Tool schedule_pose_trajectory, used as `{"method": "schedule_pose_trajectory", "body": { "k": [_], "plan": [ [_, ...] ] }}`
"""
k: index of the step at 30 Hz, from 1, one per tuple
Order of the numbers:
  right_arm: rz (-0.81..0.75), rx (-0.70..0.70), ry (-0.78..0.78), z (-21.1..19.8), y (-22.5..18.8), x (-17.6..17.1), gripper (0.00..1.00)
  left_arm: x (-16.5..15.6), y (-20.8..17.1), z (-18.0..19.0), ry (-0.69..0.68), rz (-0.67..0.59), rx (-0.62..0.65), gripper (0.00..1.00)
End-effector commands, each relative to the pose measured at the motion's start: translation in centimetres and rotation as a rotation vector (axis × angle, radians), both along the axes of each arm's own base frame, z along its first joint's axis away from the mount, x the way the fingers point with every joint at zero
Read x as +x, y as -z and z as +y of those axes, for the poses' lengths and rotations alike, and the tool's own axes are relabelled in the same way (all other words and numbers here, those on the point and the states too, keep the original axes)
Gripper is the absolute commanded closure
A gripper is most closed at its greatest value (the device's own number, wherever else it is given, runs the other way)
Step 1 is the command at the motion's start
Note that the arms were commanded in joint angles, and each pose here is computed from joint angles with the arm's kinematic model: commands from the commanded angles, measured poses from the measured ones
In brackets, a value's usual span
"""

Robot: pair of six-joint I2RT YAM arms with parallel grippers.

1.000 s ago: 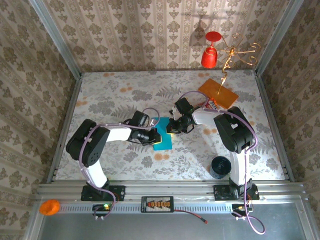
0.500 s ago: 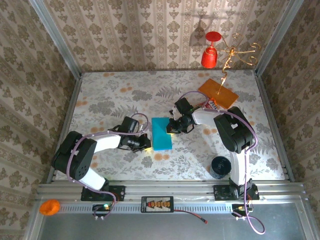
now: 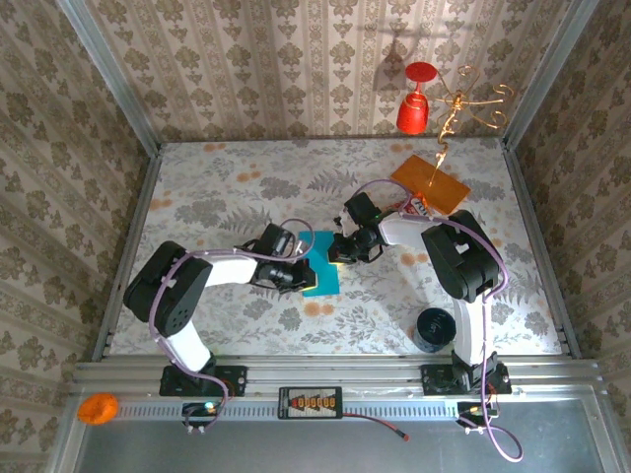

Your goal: Fold a paper plane with a square sheet of paper (pick it up from the middle)

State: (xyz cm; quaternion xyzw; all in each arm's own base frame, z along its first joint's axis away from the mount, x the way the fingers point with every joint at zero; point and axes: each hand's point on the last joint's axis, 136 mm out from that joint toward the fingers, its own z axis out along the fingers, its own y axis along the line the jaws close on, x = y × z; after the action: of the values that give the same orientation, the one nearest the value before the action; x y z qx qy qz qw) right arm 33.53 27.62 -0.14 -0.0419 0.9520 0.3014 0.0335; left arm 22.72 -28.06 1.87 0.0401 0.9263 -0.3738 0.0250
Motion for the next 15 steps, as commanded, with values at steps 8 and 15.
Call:
{"method": "schedule_pose_trajectory", "body": {
  "k": [8,15],
  "plan": [
    [0.319,-0.629,0.08,-13.2,11.5,-9.1,0.96,-6.6,3.2,5.7,-0.012,0.113,0.152,1.0],
    [0.253,-0.594,0.097,-12.0,9.3,-6.7,0.96,-4.4,0.0,6.4,-0.079,0.012,0.108,1.0]
  ]
}}
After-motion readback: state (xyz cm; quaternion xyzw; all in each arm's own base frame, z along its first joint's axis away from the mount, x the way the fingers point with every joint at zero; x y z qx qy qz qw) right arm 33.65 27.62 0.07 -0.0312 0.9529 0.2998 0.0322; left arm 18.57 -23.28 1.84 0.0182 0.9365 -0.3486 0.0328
